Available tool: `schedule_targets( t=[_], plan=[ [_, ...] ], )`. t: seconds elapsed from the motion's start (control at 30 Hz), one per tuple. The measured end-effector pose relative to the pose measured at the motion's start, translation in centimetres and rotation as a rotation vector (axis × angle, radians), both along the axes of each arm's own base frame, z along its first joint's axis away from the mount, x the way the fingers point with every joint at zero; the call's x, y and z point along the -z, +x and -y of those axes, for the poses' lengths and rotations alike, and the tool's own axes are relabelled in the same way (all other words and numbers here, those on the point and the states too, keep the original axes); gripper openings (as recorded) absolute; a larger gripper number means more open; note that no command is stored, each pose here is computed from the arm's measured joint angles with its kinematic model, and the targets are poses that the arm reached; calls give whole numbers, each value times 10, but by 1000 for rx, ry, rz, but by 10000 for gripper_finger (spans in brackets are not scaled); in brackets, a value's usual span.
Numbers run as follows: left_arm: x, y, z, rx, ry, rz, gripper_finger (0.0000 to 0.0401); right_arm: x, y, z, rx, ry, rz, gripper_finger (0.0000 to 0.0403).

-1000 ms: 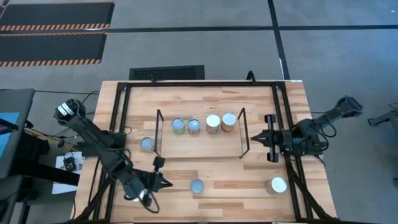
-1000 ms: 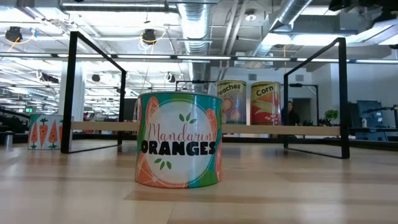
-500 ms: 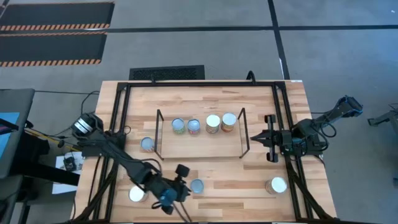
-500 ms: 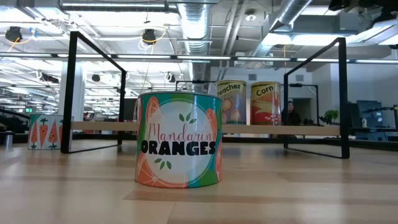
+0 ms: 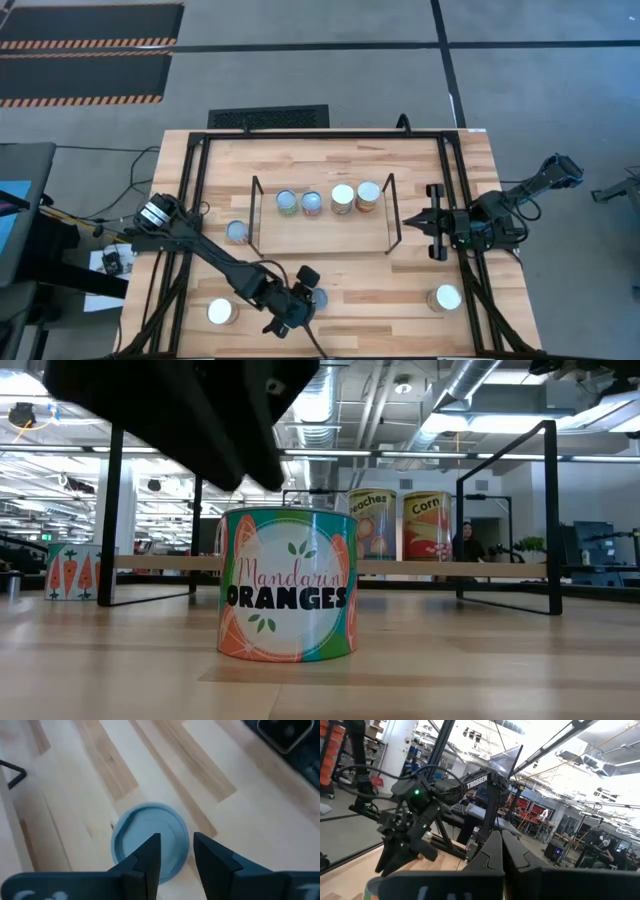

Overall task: Pick and place cans onto a shelf
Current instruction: Put the canned oranges on the shelf

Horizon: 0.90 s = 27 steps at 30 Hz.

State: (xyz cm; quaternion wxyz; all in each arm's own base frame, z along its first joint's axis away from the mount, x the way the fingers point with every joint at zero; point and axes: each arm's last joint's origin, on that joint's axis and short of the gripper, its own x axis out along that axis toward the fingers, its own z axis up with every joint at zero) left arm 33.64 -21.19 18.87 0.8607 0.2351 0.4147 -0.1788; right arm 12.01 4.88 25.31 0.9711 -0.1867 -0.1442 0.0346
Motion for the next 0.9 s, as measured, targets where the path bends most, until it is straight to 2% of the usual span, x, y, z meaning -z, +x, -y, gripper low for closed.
schedule_targets(
  t=[0.4,0.67,0.8,0.9],
  plan=[
    [11,0,-5,16,35,-54,65,-3,-1,0,11,-34,35,4],
    [23,7,-4,28,71,-44,56,-4,-1,1,16,-47,51,4],
    [17,8,-3,43,99,-53,19,-4,-1,1,16,-46,53,4],
    [-5,10,-3,18,118,-27,9,-4,-1,0,16,-48,49,3]
  ],
)
